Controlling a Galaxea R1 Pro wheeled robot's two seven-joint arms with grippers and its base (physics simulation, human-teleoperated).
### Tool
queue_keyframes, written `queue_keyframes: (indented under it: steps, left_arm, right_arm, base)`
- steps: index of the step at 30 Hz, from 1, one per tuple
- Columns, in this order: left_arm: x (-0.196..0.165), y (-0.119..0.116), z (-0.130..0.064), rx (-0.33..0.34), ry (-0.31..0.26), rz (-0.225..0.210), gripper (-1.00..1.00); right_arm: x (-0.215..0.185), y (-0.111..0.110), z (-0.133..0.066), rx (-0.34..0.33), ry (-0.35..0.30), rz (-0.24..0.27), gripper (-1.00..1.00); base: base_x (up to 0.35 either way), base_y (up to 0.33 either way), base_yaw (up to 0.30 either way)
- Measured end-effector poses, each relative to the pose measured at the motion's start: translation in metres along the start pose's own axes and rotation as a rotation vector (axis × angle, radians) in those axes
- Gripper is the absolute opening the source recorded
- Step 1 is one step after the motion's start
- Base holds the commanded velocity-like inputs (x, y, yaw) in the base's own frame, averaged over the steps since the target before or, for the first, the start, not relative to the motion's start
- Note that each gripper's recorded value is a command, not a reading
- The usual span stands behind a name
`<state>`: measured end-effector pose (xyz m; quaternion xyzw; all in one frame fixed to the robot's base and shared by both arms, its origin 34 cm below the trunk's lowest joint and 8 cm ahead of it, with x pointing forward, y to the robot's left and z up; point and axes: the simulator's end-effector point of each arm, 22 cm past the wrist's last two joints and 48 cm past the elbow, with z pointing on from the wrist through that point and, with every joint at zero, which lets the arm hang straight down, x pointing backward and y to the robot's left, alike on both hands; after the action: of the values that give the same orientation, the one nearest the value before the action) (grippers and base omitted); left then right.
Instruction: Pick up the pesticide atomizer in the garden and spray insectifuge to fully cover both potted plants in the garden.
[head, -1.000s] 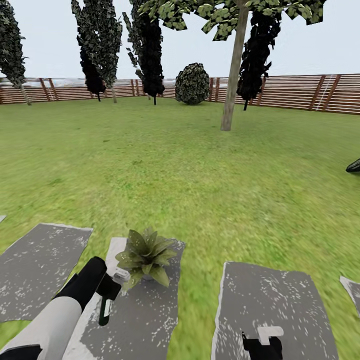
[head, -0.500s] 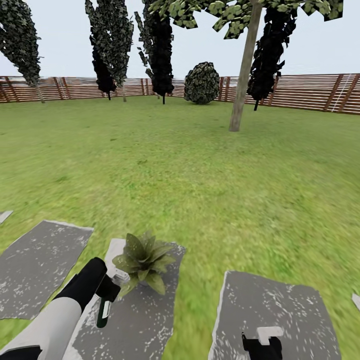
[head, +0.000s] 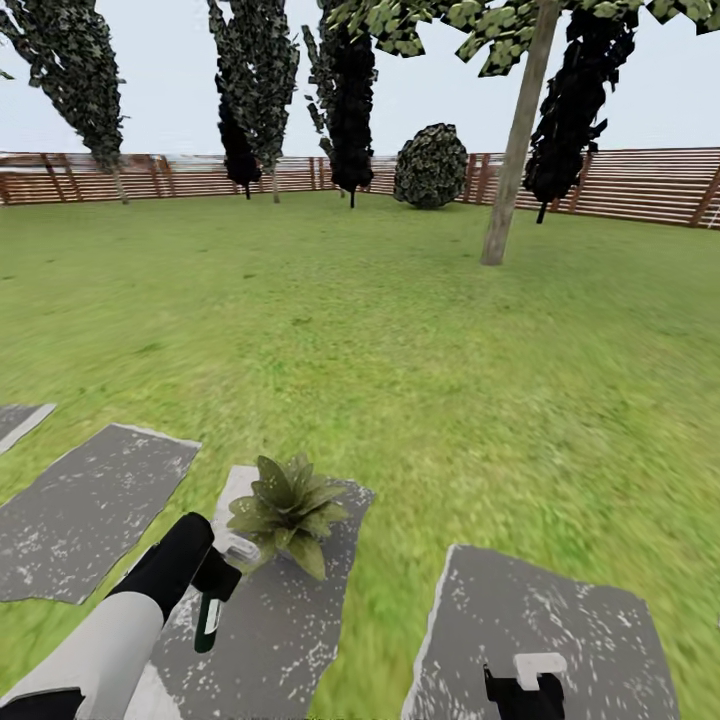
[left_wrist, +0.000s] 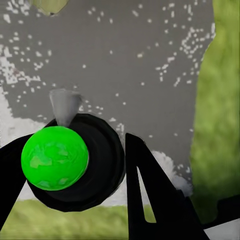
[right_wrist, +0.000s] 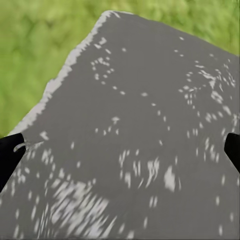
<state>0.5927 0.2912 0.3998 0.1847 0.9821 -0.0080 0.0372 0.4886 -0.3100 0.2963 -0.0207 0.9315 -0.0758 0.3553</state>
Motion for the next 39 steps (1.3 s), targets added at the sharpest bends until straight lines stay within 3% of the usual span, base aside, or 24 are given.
queue_keyframes:
  steps: [7, 18, 39]
  left_arm:
    - [0.003, 0.006, -0.001, -0.031, 0.022, 0.018, -1.00]
    - [0.005, -0.003, -0.001, 0.011, 0.027, 0.021, -1.00]
    - [0.009, -0.007, 0.002, 0.016, 0.036, 0.025, -1.00]
  right_arm:
    - [0.000, 0.000, 0.000, 0.000, 0.000, 0.000, 1.00]
    - [0.000, 0.000, 0.000, 0.000, -0.001, 0.000, 1.00]
    - [0.000, 0.001, 0.000, -0.001, 0.000, 0.001, 1.00]
  base:
    - [0.002, -0.003, 0.063]
    - [0.163, -0.201, 0.009]
    - [-0.037, -0.272, 0.229]
